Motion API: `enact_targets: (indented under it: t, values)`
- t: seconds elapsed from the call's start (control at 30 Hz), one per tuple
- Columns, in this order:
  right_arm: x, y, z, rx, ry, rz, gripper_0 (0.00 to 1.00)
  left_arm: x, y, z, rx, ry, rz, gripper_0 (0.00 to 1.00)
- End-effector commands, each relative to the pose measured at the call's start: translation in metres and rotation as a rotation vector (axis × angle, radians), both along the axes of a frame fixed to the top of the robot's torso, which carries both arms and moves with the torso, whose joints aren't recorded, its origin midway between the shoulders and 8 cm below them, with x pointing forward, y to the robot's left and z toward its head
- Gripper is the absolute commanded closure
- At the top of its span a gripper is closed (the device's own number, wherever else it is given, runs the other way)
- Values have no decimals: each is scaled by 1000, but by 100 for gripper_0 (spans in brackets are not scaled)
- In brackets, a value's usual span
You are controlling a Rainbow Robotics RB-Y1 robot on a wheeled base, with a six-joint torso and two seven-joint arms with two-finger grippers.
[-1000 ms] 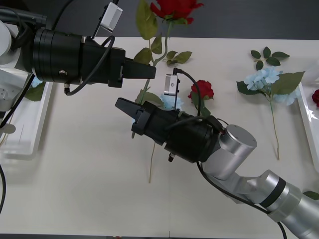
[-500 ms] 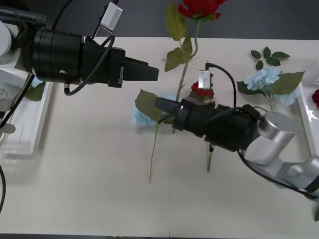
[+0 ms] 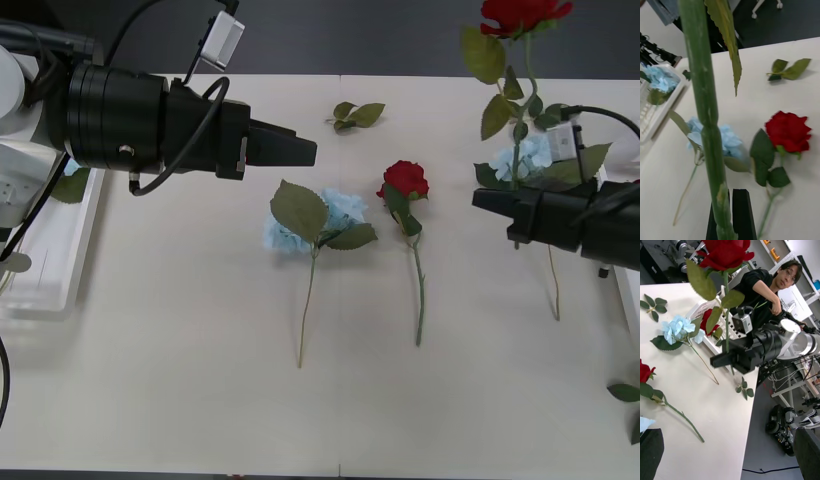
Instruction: Put the red flowers into the right box and the blue flowers into the left box
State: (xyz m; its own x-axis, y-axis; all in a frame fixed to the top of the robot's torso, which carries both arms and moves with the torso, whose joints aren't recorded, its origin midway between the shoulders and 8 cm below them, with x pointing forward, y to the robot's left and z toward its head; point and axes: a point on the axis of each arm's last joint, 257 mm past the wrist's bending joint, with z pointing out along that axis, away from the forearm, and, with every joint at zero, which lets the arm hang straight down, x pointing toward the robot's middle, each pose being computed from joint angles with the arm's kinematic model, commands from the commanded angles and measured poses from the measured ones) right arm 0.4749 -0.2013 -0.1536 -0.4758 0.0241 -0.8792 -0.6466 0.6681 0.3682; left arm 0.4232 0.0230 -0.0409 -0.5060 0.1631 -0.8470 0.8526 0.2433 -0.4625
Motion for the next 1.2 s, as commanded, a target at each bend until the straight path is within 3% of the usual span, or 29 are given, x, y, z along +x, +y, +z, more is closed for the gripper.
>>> enact_targets:
  t: [0.03, 0.3, 0.73, 1.0, 1.2]
  values:
    - [23, -73, -3, -85, 43, -133, 100, 1, 9, 2, -18, 16, 26, 0]
    - [36, -219, -29, -338, 79, -325, 100, 16, 30, -27, 108, 14, 105, 0]
    - [-2, -408, -42, -588, 180, -576, 100, 16, 51, -102, 451, 156, 366, 0]
    - [-32, -473, -69, -668, 241, -692, 100, -3, 56, -129, 608, 291, 426, 0]
    - [-38, -493, -97, -757, 242, -739, 100, -8, 50, -146, 719, 240, 531, 0]
